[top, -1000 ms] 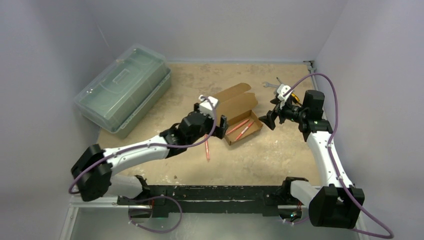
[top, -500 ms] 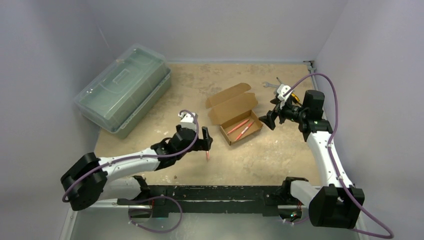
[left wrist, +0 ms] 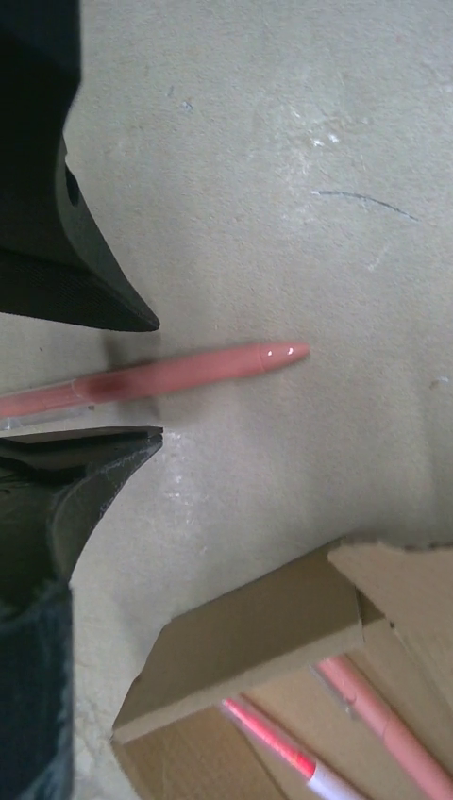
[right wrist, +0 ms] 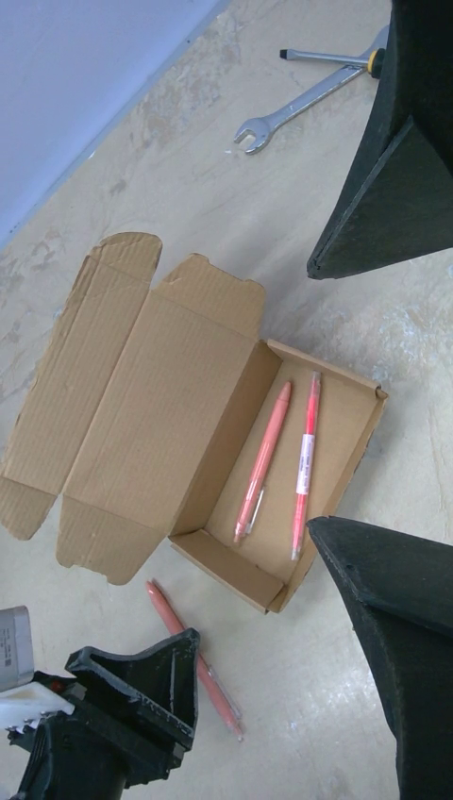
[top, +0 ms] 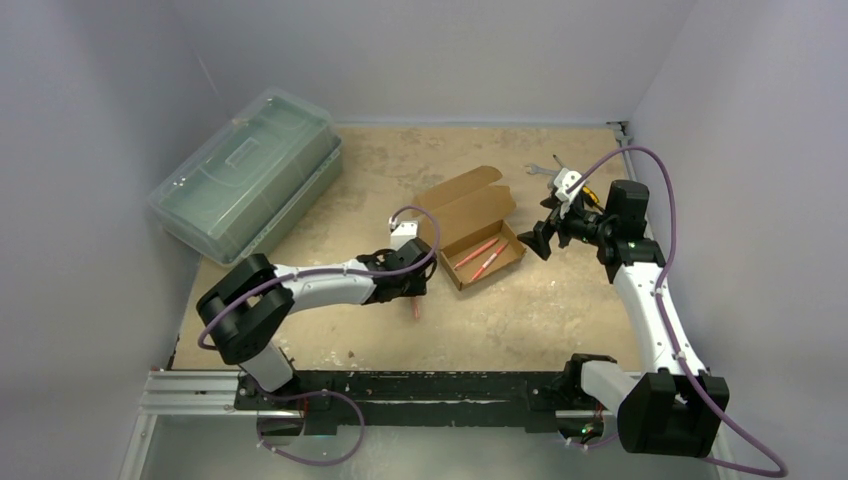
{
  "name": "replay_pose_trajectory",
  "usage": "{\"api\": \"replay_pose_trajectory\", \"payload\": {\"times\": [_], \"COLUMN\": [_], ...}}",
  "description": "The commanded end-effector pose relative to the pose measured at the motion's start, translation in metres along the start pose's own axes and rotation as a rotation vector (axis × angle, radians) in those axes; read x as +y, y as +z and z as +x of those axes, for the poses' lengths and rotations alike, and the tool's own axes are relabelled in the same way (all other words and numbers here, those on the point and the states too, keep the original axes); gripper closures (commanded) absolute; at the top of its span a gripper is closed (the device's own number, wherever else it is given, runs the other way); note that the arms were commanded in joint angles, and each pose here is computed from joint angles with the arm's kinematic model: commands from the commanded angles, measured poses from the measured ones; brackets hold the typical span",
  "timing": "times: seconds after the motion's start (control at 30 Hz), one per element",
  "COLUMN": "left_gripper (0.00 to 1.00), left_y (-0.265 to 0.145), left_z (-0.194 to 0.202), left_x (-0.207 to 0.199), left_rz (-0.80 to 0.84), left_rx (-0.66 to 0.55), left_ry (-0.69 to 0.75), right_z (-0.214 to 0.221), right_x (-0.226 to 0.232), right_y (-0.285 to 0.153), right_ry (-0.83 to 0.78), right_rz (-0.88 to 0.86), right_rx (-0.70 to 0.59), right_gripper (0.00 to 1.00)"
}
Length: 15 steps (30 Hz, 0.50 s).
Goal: Fold the paper box
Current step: Pick up the product from the center of the board.
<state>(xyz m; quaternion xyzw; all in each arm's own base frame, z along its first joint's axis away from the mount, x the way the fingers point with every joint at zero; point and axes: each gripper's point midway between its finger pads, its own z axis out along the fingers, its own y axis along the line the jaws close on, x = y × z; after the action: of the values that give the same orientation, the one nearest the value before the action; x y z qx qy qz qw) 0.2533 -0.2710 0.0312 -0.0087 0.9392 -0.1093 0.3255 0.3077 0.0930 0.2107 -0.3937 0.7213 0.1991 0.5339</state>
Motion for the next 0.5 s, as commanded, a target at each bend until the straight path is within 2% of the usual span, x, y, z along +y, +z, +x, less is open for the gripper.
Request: {"api": "replay_pose_trajectory", "payload": {"times": [0.0,0.33,0.47], "left_gripper": [0.63,0.86,0.97], "left_y": [0.003,0.013,0.009], "left_z": [-0.001,0.009,0.003], "left_x": [0.011,0.015,0.018], "left_rz": [-0.103,-0.155,-0.172], "left_rx": [0.020,0.073,0.055], "left_ry": [-0.032,-0.005,0.019], "right_z": [-0.002,-0.002,-0.002], "right_x": [-0.001,-0.001,-0.001], "right_y": [0.000,-0.001,0.000], "right_ry": [-0.020,-0.020,-0.019], "right_rz": [0.000,0.001,0.001], "right_rx": [-0.014,-0.014,-0.013], "right_gripper": [0.01,0.01,0.01]}}
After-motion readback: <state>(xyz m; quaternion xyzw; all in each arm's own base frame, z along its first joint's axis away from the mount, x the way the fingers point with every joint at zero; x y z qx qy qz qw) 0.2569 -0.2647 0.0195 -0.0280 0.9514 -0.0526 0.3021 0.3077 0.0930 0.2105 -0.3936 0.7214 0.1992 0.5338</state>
